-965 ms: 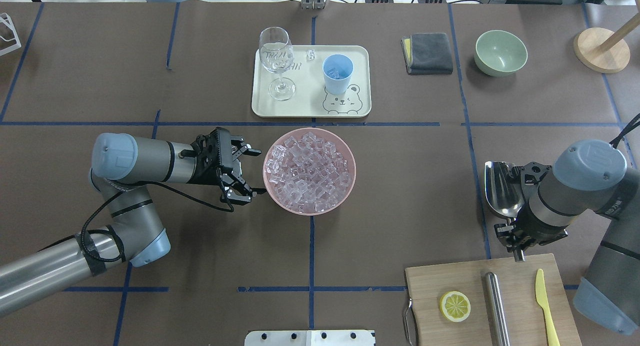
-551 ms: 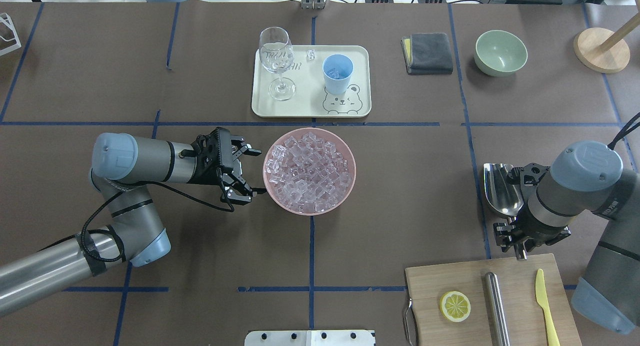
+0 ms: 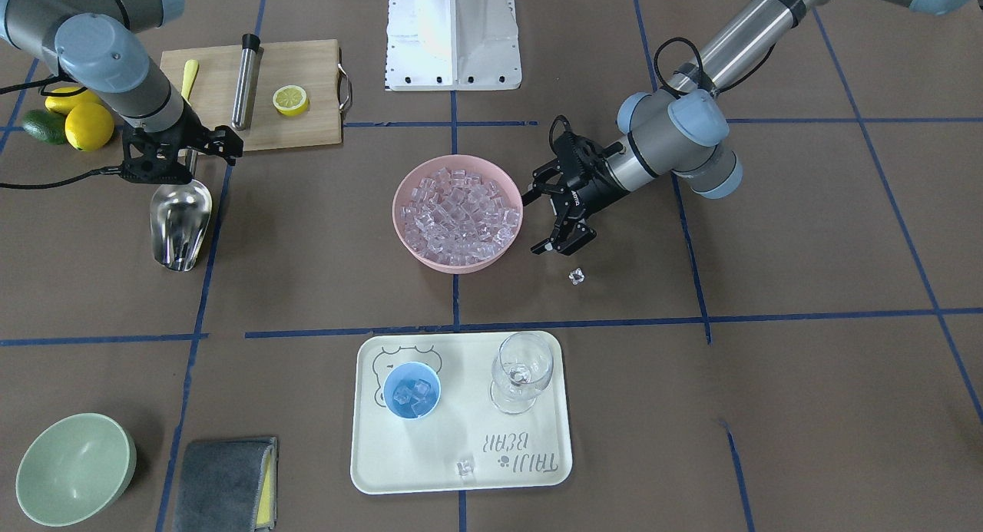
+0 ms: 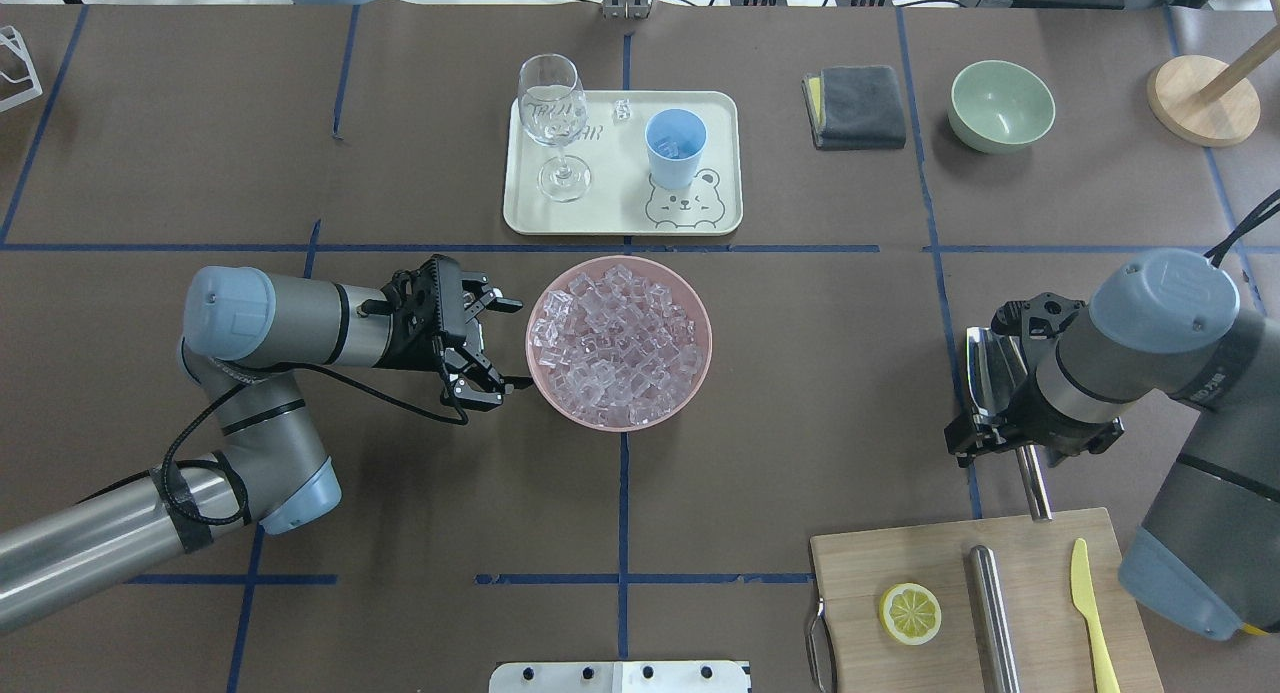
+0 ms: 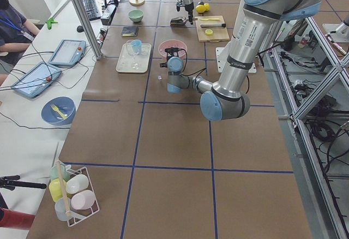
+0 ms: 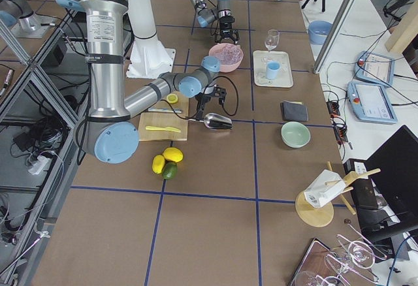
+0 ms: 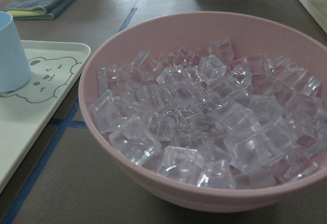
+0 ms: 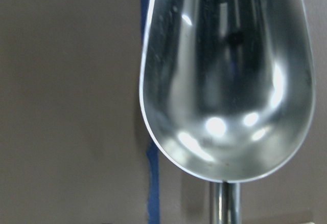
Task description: Put ice in cup with scoop
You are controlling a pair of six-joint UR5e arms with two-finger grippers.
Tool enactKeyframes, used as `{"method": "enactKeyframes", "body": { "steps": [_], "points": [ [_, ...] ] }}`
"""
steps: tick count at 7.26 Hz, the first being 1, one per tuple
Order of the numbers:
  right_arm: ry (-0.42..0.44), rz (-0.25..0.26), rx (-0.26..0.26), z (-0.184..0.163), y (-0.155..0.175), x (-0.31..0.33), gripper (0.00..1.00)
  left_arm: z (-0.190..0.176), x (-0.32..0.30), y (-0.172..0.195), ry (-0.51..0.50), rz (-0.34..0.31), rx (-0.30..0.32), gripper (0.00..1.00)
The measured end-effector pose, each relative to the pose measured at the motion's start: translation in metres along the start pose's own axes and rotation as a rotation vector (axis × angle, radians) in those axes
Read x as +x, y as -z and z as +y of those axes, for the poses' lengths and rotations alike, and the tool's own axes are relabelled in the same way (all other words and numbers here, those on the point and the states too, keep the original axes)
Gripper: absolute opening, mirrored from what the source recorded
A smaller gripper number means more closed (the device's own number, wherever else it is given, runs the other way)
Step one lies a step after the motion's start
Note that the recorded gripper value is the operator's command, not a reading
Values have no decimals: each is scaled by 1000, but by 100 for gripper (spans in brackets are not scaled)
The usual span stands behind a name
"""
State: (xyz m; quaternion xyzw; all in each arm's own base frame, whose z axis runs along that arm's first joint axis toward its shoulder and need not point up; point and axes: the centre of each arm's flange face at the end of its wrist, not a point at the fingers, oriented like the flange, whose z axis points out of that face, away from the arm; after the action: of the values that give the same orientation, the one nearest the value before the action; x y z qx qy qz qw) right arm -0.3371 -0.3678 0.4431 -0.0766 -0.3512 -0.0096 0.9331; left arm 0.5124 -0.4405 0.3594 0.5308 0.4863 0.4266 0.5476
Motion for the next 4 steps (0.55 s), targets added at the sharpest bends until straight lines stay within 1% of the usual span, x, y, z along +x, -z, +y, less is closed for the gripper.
{"method": "enactKeyframes", "body": {
  "steps": [1,2,3,4],
  "points": [
    [-3,-24,49,-18,24,3,100,0,-1,1,0,-2,0,100],
    [28,-37,99,-36,48,16,100,0,-4,3,1,-7,0,100],
    [88,-32,142,-55,70,38,100,-1,-8,5,2,-14,2,100],
    [154,-9,171,-72,90,68,100,-2,-13,9,2,-23,2,100]
  ]
}}
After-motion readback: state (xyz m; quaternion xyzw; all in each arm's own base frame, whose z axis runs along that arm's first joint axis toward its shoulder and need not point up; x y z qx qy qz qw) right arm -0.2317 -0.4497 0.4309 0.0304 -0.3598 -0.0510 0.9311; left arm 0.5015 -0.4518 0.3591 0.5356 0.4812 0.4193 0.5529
